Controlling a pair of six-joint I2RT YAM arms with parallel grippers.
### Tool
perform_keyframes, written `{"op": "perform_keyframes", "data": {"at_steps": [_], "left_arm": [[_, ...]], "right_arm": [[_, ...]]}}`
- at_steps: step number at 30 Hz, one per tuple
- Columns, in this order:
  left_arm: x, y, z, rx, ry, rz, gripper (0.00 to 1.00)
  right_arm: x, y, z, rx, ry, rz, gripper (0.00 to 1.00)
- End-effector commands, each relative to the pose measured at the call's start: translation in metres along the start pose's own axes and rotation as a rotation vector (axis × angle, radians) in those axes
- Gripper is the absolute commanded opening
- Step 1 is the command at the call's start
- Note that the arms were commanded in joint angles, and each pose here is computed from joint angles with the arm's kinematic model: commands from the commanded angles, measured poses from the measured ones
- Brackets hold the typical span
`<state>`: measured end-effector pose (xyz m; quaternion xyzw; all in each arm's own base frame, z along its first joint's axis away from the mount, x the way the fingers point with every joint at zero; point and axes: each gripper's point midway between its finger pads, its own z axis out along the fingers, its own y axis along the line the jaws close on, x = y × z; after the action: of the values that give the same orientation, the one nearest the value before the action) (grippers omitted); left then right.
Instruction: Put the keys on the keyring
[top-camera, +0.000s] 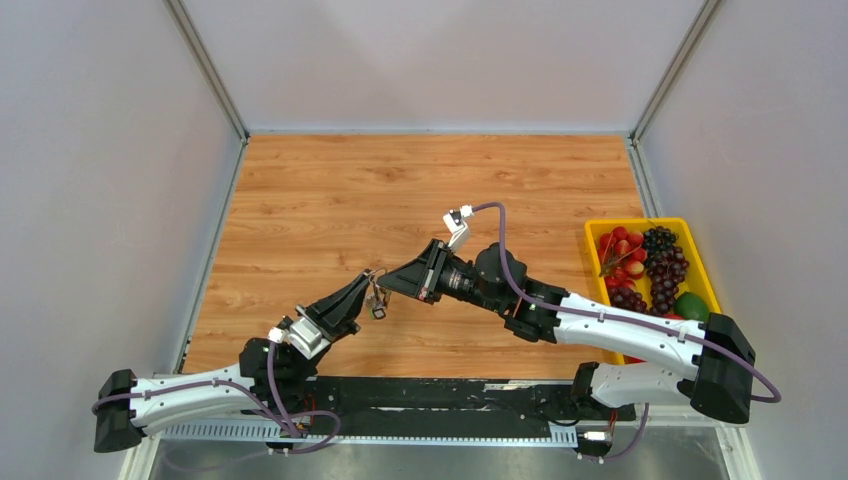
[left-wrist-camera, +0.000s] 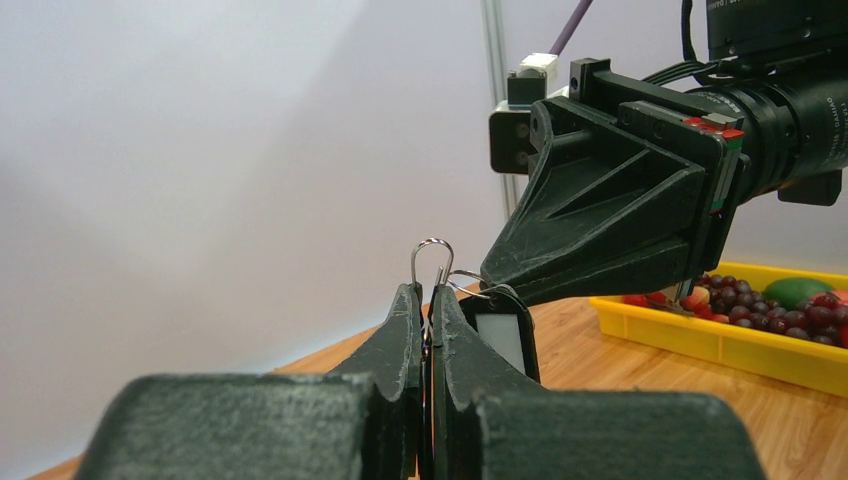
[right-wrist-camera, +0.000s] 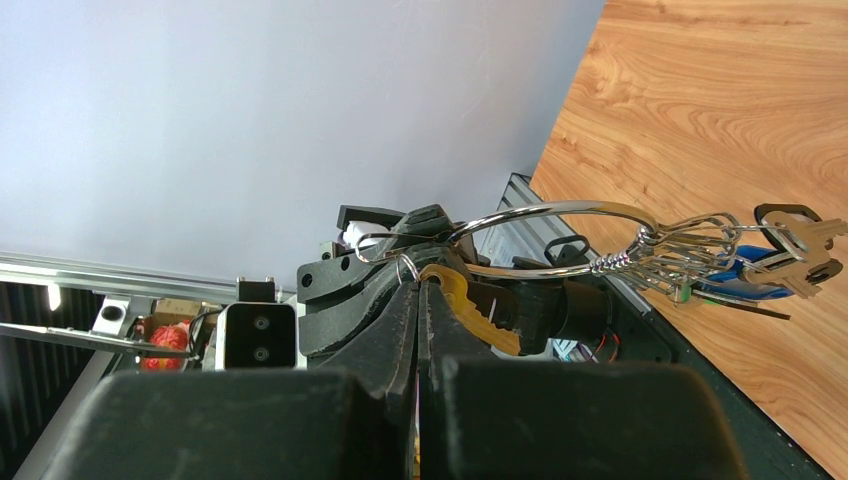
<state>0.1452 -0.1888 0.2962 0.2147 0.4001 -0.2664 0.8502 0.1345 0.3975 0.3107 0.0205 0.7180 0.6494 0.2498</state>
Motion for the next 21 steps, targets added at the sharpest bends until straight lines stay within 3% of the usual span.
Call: {"op": "perform_keyframes", "data": {"at_steps": [1, 21], "left_arm": [[0.0052, -0.0024, -0.0094, 0.013, -0.026, 0.009, 0.01], [0.0075, -0.0033, -0.0090, 0.016, -0.016, 0.015, 0.01]], "right_arm": [[-0.0110, 0.0187, 0.0019, -0.038, -0.033, 0.015, 0.00], [-0.0097, 0.0234, 0.0090, -0.044, -0.015, 0.011, 0.00]]}}
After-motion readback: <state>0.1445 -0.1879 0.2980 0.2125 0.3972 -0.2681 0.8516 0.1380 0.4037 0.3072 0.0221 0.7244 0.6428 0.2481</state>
